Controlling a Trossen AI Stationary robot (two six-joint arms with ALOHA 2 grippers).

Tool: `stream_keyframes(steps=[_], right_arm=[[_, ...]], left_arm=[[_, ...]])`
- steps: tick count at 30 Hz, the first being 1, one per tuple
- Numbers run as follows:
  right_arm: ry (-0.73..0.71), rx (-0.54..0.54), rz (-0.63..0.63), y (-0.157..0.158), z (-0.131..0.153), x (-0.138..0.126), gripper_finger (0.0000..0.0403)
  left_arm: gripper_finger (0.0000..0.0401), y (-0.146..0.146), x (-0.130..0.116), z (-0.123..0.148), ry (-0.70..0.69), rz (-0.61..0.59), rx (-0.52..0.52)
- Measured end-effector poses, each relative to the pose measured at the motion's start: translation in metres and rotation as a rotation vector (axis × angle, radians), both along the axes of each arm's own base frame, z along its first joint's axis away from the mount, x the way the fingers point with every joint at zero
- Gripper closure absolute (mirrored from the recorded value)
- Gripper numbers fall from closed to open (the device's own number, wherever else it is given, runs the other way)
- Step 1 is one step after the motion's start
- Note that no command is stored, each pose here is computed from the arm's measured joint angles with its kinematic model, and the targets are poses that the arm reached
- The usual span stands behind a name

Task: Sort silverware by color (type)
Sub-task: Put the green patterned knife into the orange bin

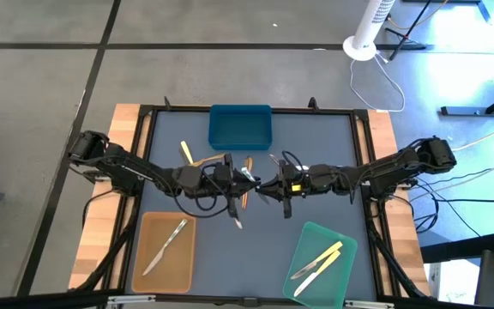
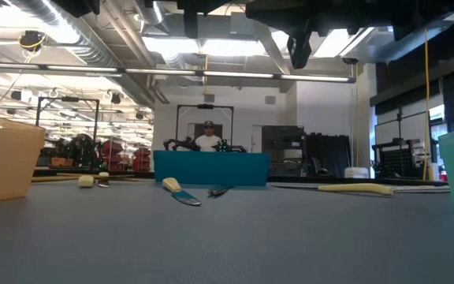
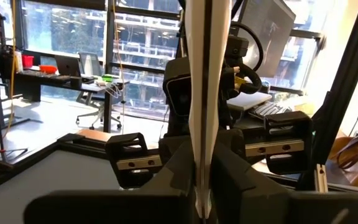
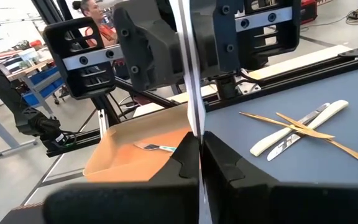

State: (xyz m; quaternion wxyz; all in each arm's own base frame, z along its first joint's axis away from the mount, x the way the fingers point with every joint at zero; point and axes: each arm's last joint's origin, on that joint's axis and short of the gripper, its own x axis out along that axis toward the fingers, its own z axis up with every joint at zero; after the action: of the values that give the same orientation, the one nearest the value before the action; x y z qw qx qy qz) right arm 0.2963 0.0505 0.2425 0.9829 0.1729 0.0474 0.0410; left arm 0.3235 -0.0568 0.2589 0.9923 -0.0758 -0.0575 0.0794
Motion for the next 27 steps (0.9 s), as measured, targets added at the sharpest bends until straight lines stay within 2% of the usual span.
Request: stream_keyframes(steps=[14, 17, 27], right_arm=[[0.004, 0.003, 0.007, 0.0001, -0.0004, 0.0, 0.0395], [0.005, 0.006, 0.036, 0.0009, -0.0004, -0.0001, 0.0376], [0.011, 0.01, 0.108, 0.0026, 0.0005, -0.0017, 0.0274]], left_arm=[[0.0376, 0.0, 0.0, -0.0002, 0.002, 0.0, 0.001], [0.0376, -0.0001, 0.0, -0.0002, 0.002, -0.001, 0.001], [0.0376, -0.0012, -0.0015, -0.0002, 0.025, -0.006, -0.008]])
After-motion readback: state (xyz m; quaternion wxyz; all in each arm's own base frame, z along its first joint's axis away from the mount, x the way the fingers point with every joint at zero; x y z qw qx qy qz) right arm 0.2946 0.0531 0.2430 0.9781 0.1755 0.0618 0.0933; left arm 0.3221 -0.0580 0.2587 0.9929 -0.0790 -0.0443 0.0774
